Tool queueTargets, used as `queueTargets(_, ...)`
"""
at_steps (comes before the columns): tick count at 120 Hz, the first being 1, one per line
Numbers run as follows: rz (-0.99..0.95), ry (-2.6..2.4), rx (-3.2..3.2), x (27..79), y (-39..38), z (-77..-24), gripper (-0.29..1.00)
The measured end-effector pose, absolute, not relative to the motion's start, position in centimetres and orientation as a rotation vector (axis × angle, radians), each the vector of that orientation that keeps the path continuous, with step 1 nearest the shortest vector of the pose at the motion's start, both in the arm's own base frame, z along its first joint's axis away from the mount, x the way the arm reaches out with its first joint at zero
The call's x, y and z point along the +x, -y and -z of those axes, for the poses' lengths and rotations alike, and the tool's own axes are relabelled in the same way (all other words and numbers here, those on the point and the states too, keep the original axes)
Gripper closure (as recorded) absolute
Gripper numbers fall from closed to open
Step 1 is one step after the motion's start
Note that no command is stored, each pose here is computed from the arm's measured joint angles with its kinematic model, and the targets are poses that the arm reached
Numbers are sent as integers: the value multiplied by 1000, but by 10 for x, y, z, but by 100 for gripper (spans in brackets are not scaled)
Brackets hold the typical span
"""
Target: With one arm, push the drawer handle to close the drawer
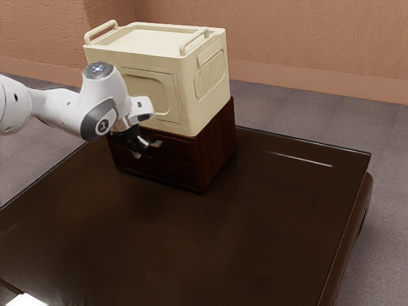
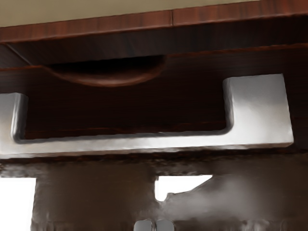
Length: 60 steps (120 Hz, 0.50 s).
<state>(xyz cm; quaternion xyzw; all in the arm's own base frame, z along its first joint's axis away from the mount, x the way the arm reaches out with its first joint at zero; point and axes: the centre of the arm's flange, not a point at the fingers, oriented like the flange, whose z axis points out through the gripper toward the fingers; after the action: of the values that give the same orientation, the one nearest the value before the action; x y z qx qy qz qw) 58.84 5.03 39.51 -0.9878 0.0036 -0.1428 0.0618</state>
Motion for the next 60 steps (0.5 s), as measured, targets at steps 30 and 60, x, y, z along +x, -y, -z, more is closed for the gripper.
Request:
queueTargets(30, 628, 77, -3114, 481, 51, -591, 34)
queueTargets(60, 385, 157, -3141, 480, 34, -655, 11)
